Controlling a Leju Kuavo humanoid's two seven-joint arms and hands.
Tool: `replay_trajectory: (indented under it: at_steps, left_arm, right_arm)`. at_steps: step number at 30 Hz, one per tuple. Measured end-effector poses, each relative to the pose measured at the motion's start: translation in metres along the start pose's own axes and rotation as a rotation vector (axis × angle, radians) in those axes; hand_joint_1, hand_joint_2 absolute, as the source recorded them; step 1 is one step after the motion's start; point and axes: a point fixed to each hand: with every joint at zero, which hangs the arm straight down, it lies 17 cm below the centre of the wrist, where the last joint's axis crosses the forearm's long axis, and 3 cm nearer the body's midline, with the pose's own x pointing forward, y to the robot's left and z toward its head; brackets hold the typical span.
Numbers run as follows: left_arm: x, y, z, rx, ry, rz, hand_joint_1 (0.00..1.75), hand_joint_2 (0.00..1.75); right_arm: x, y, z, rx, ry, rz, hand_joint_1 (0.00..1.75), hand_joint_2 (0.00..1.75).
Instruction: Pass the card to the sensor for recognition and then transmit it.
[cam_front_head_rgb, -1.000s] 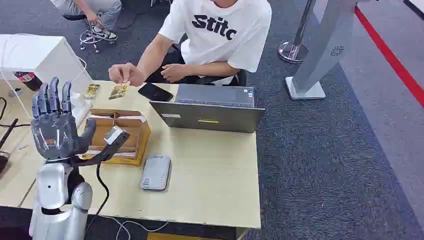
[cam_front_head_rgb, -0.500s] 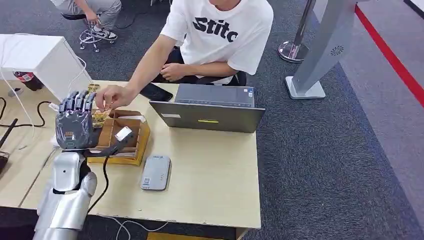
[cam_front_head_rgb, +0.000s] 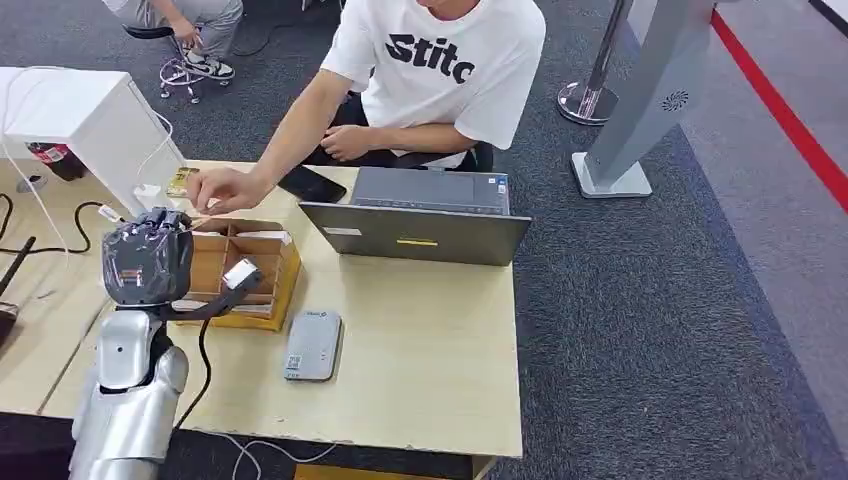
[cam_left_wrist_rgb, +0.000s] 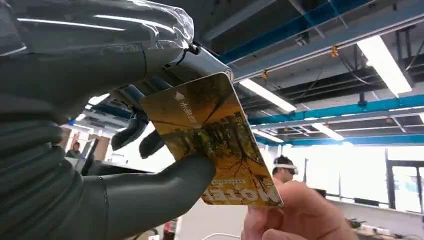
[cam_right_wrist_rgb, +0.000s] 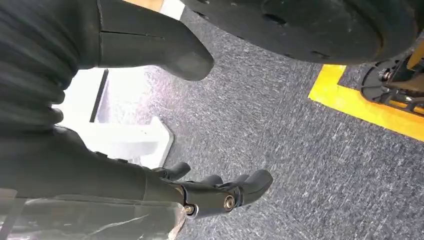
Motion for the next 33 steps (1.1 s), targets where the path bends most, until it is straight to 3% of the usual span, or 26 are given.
replay_trajectory:
  at_steps: [3,7,12,16,23,33]
  left_arm:
    - [0.027,0.011,0.006,0.002,-0.03,0.089,1.75,1.75]
    - [0.092,0.026,0.024,-0.044,-0.096,0.18,1.75,1.75]
    - [0.184,0.051,0.05,-0.061,-0.246,0.268,1.75,1.75]
    - [0.228,0.053,0.073,-0.097,-0.33,0.313,1.75,1.75]
    - [0.25,0.034,0.104,-0.174,-0.396,0.31,1.75,1.75]
    - [0.239,-0.007,0.132,-0.305,-0.38,0.265,1.75,1.75]
  right_arm:
    - [-0.001,-0.001,0.0,-0.002,0.005,-0.018,0.0,1.75]
    - [-0.002,-0.002,0.0,-0.008,0.014,-0.069,0.0,1.75]
    - [-0.001,-0.001,0.0,-0.013,0.017,-0.124,0.0,1.75]
    - [0.0,-0.001,0.0,-0.016,0.016,-0.154,0.0,1.75]
    - [0.001,0.0,0.0,-0.014,0.013,-0.192,0.0,1.75]
    - [0.0,0.0,0.0,-0.011,0.018,-0.213,0.0,1.75]
